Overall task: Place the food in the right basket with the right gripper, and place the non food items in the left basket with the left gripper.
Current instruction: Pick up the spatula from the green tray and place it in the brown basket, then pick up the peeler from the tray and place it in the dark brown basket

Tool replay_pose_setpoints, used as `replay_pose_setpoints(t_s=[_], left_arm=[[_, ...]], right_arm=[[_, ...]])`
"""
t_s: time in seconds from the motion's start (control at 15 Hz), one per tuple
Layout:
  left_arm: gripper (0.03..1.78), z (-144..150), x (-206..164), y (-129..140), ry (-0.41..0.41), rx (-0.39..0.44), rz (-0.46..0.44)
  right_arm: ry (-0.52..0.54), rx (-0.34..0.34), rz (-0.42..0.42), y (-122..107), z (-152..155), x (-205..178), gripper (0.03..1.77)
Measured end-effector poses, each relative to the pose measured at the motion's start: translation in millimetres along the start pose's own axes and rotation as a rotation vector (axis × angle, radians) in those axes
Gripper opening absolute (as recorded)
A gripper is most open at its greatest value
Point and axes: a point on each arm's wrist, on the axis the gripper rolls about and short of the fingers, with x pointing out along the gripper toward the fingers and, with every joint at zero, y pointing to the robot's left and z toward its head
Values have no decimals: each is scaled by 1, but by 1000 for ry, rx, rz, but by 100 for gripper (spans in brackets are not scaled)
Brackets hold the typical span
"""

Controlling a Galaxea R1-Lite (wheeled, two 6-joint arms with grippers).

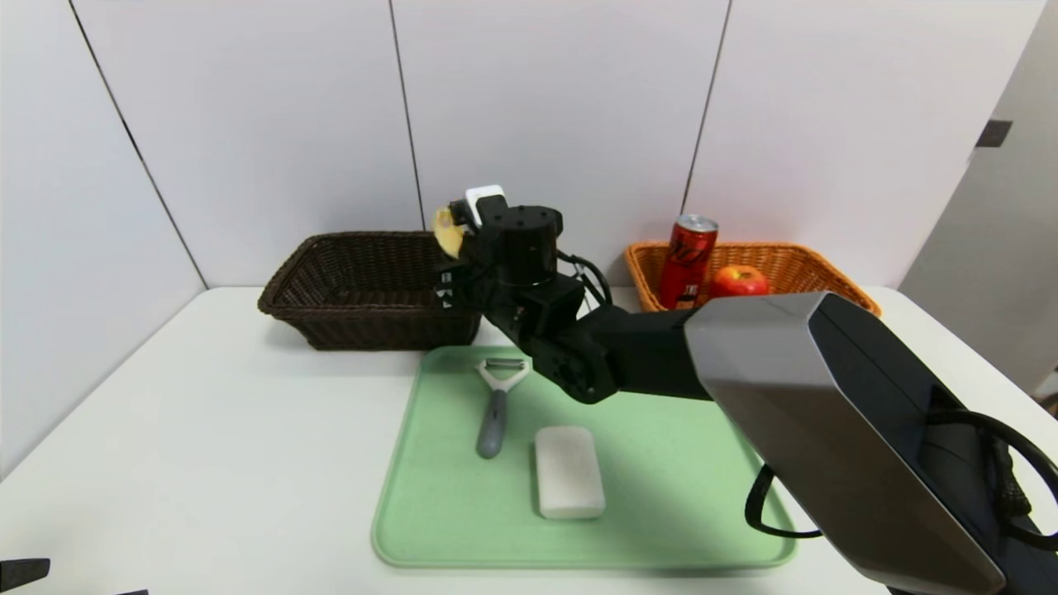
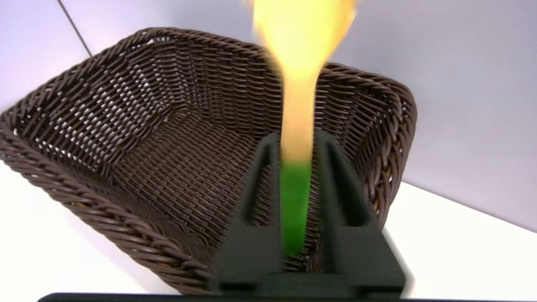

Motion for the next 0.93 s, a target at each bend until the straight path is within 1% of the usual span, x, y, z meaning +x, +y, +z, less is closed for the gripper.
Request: replay_pose_setpoints(t_s=[0.13,0.2,0.27,0.4,0.47,0.53,0.67,0.8,0.93], left_arm=[[169,0,-1,0,-6,1,-1],[169,0,-2,0,-10,0,4],[169,0,-2,0,-13,1,11],[169,1,-4,0,-29,3,22],[169,2,-6,-1,-41,4,20],[169,5,-9,-2,-57,5,19],[169,15,-15,-4,-92,8,19],[169,27,-19,-7,-124,10,19],[169,40,-21,-11,-143,13,9]], right_arm=[[-1,0,0,0,0,0,76],[-5,0,1,0,0,0,87],[-8,-5,2,0,1,0,97],[-15,-47,-3,-2,5,-1,114],[-22,-59,-6,-3,11,-3,121],[-27,-69,-7,-5,23,-8,127],[-3,-87,-12,-12,50,-22,137],[63,-100,-24,-22,80,-44,144],[146,-110,-51,-40,109,-71,150]])
